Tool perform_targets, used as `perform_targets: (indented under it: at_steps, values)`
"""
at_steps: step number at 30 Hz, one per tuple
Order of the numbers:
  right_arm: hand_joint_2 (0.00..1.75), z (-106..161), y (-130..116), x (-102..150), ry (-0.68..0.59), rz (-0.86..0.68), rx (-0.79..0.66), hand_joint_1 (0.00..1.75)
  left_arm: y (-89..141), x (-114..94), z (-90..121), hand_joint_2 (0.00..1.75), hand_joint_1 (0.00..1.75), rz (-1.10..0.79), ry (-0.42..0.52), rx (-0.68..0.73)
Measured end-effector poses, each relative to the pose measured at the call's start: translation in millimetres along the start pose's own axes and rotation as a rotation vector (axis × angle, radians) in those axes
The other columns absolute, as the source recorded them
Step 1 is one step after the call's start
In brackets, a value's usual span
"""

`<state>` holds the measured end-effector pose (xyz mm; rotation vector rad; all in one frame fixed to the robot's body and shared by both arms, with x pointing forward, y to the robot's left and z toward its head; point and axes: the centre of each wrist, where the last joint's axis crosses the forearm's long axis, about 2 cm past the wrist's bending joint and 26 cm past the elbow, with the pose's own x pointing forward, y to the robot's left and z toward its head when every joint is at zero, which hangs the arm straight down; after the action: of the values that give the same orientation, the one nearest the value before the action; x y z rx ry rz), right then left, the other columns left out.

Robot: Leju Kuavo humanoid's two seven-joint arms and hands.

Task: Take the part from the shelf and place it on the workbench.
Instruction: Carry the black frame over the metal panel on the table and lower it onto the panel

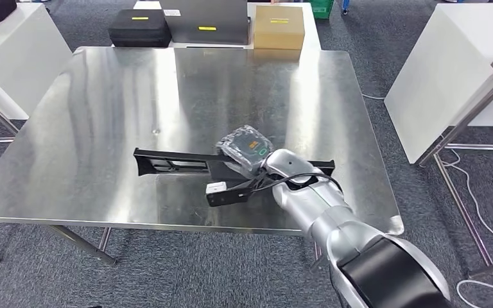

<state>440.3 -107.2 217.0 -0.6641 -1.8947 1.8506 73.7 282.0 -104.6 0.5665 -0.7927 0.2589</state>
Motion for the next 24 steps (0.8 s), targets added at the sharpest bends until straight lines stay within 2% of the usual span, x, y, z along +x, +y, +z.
perform_targets:
  at_steps: [7, 11, 15, 19, 24]
  values:
    - [1.75, -18, 2, 33, -0.085, -0.022, 0.017, 1.75, -3, 3, 0, 1.75, 0.0, 0.0, -0.007, -0.003]
    - [0.0, -20, 6, 42, -0.103, -0.035, 0.026, 0.0, -3, 4, -1, 1.75, 0.0, 0.008, -0.011, -0.001]
    - [0.0, -19, 8, 44, -0.089, -0.042, 0.024, 0.0, -4, 5, -2, 0.0, 0.0, 0.032, -0.015, -0.008]
    - [0.0, -15, 8, 34, -0.008, -0.057, 0.025, 0.0, -4, 5, -2, 0.0, 0.0, 0.042, -0.013, -0.006]
    - [0.0, 0, 9, 7, 0.119, -0.073, 0.055, 0.0, -2, 1, 0, 0.0, 0.0, 0.045, 0.002, 0.01]
